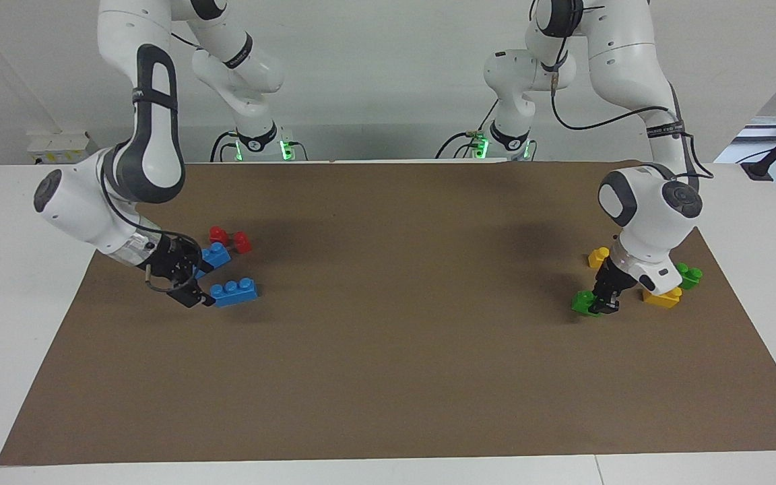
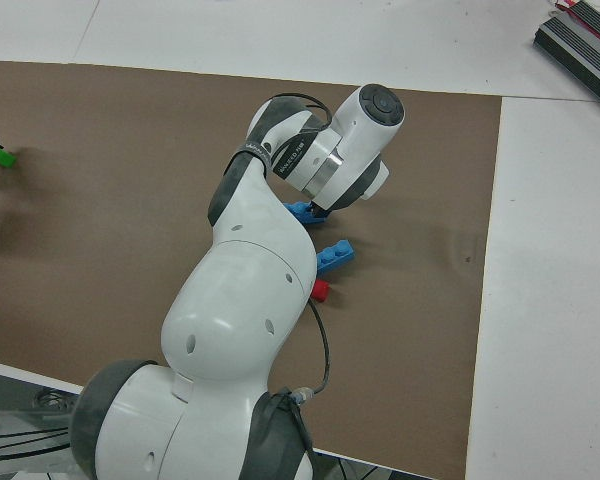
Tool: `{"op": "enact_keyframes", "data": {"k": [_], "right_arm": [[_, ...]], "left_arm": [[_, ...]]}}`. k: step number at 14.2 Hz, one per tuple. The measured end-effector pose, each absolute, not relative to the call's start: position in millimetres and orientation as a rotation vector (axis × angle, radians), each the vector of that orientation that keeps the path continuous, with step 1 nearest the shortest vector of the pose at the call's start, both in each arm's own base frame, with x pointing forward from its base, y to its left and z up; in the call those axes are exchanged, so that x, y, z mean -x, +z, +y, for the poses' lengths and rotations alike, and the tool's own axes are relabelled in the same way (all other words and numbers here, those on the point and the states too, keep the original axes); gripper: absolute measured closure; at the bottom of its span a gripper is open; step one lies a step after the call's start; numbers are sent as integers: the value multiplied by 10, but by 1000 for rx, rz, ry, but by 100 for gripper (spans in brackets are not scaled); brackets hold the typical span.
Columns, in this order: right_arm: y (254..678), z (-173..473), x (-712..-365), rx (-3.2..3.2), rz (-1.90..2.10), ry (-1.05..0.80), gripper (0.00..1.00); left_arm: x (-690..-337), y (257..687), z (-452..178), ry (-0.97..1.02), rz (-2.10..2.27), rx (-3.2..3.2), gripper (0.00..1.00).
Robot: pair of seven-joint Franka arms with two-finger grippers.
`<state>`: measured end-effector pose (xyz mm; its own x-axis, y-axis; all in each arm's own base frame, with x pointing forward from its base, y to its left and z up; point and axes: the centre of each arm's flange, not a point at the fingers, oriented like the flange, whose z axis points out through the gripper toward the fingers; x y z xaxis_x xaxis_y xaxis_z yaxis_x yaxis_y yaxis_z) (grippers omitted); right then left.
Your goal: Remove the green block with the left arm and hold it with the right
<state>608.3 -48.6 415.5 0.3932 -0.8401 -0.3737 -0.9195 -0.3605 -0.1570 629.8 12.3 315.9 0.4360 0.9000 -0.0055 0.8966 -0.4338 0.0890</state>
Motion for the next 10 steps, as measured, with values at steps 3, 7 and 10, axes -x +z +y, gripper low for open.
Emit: {"op": "enact_keyframes", "data": {"k": [3,7,10], "right_arm": [[4942,-287,-6017,2559,1293,249,0],[5676,-80,-5845,2791,953,167,0],[6095,13,-5692,2973,582,70,0]], "left_arm": [[-6319,3182,122,78,1592,-2614,22],[-6370,3326,122,113,1524,-2640,0],[-6351,3560,118,119,1437,-2682,0]]}}
